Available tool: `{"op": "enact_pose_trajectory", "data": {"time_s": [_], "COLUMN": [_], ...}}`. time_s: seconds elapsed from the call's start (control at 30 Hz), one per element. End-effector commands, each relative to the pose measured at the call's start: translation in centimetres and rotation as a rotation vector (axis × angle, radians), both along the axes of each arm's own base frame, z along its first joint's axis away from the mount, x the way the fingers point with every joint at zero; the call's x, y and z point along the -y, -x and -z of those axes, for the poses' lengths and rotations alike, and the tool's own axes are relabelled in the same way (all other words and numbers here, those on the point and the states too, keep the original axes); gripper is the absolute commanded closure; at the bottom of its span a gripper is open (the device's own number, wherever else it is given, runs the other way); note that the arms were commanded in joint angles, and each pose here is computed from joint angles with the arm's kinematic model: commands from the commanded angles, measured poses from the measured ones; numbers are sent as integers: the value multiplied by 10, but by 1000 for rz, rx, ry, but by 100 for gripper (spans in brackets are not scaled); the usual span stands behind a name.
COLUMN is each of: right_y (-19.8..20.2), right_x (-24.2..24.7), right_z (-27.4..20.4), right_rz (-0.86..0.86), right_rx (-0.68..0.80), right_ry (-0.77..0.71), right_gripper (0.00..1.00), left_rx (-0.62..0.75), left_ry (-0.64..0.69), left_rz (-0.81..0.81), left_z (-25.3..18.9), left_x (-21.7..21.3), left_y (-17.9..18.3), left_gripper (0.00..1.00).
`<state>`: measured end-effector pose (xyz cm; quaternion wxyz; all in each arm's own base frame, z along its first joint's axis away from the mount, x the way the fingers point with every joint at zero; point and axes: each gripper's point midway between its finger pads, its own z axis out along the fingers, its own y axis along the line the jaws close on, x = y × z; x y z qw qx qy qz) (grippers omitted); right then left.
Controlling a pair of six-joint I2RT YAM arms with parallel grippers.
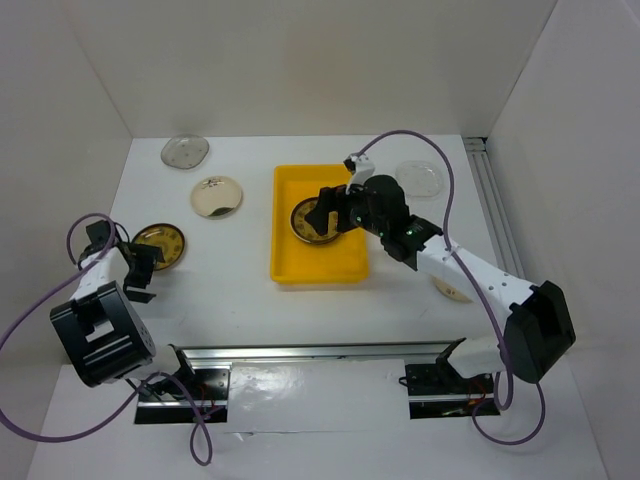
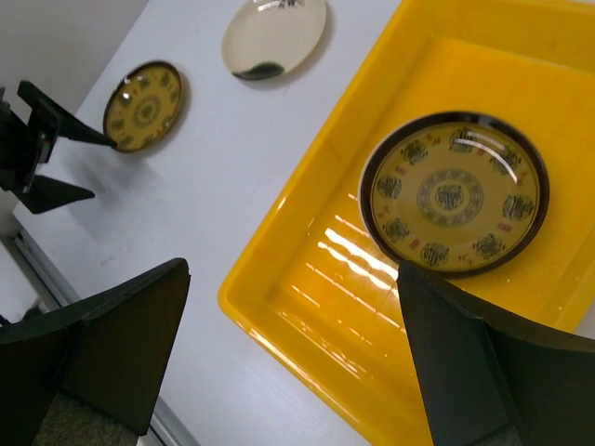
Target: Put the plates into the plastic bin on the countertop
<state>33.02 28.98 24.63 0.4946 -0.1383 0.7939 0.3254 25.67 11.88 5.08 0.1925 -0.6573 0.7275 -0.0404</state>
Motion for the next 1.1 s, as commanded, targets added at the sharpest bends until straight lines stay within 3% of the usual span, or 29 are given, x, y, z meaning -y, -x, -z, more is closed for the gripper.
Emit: {"op": "enact_pose_trajectory", "data": {"time_s": [0.0, 0.2, 0.57, 0.8, 1.07], "right_y": [9, 20, 36, 39, 41], "right_x": [-5, -7, 18, 28, 39], "right_z": [-2, -2, -36, -41, -49], "right_rz": [-64, -94, -44, -41, -24], "right_rx": [40, 50, 130, 137, 152], "right_ry": [-28, -43, -70, -93, -130], "right_gripper": [0, 0, 0, 0, 0], "left_rx": [106, 151, 50, 1, -52], "left_ry": [-45, -102, -52, -46, -6], "left_rz": [-59, -72, -100, -108, -104], "left_z": [-8, -22, 12, 24, 44], "left_x": [-14, -30, -31, -33, -31], "left_y": [-16, -32, -28, -24, -24], "left_gripper": [0, 1, 7, 16, 14]}}
